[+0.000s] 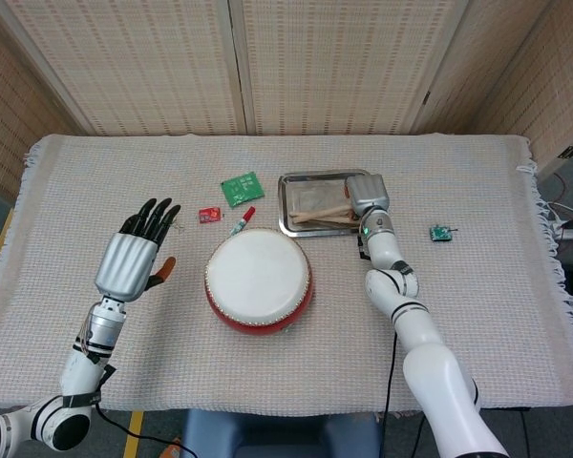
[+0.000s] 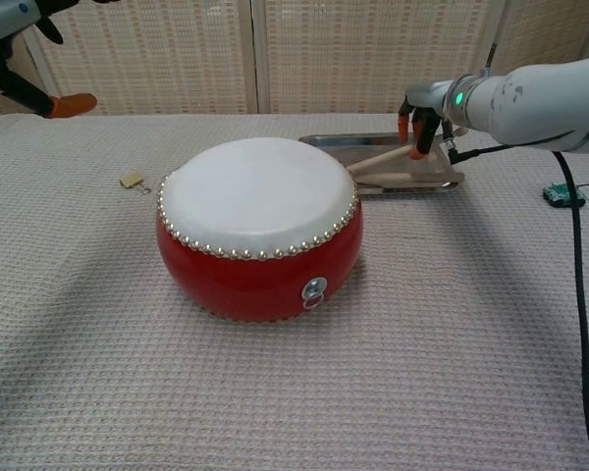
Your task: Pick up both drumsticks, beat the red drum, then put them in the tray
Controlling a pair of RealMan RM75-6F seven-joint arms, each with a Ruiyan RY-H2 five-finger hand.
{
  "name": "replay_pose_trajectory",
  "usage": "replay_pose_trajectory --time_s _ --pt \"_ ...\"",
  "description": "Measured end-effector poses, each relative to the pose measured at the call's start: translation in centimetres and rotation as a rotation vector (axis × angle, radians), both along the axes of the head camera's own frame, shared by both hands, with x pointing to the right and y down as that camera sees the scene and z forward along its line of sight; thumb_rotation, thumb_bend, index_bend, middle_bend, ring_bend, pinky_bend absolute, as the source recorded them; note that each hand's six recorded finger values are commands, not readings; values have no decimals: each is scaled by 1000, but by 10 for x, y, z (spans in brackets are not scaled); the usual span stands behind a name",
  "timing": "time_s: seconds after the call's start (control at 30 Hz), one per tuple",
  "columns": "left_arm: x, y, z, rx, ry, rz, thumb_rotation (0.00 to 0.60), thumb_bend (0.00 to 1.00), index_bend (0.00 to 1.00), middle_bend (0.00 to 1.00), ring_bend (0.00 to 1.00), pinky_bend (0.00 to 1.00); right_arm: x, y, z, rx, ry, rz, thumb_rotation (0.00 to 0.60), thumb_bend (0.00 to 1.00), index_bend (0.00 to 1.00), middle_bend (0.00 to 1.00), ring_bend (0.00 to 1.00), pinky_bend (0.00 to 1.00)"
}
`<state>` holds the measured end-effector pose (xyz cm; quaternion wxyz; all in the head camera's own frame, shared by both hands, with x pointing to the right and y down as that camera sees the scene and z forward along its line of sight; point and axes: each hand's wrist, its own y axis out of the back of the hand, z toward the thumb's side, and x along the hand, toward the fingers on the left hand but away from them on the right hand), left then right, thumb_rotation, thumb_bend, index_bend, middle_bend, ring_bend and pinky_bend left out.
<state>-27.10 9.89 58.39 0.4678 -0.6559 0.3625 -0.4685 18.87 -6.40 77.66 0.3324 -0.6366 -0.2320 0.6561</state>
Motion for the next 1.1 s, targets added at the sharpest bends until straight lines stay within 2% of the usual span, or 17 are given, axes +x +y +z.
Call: replay_pose_trajectory --time_s 0.13,0.2,0.5,0.67,0.93,1.1 --pt "-2 -1 -1 2 0 -2 600 344 0 2 0 230 1 -4 -3 2 -27 31 600 132 80 263 118 343" --pt "-3 -1 -1 2 2 -5 600 343 0 1 0 229 0 -5 -4 3 -45 41 600 117 48 243 96 324" --pt "-11 -2 2 -12 -11 -21 600 343 0 2 0 230 7 -12 -18 32 -131 62 600 111 79 242 98 323" --pt "-18 -2 3 -21 -11 -34 600 344 0 2 0 229 15 -7 -30 46 -177 42 600 111 105 242 103 323" --pt "-29 -2 3 -28 -15 -48 600 344 0 5 0 229 39 23 -73 67 -250 -5 600 112 132 242 115 323" --pt "-37 -2 4 -36 -11 -59 600 343 0 8 0 229 82 51 -114 105 -235 9 600 112 147 242 125 323"
